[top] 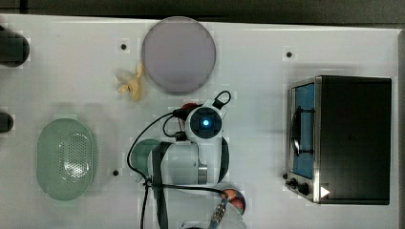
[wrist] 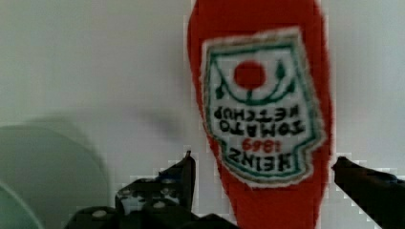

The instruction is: Pick Ketchup from the table and place it in strainer.

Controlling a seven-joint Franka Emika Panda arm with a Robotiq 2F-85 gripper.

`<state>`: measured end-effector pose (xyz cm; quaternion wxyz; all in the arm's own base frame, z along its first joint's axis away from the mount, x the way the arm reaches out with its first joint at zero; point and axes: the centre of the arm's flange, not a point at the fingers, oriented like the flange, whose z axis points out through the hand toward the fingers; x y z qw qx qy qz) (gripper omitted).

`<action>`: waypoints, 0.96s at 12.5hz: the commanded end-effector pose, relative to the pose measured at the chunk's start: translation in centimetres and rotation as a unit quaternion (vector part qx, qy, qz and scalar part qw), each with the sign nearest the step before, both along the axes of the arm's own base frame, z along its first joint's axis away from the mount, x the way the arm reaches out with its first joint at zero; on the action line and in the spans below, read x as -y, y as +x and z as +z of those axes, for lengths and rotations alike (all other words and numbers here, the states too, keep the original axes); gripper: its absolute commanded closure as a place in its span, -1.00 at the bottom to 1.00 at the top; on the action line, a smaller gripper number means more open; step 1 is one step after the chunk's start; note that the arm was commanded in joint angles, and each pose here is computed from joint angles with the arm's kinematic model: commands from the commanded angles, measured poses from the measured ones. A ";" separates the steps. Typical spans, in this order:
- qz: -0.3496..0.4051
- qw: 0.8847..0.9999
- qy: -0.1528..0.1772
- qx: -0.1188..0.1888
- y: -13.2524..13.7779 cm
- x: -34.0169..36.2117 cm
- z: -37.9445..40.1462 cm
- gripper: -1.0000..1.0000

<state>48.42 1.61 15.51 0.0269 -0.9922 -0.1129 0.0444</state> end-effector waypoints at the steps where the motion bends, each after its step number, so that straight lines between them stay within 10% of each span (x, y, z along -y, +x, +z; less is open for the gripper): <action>1: 0.010 0.999 0.003 0.035 0.8 0.3 0.5 -1.00; 5: 0.007 0.999 0.003 0.034 0.7 0.6 0.1 -0.21; 12: 0.012 0.998 -0.012 0.061 1.9 0.5 9.6 -0.21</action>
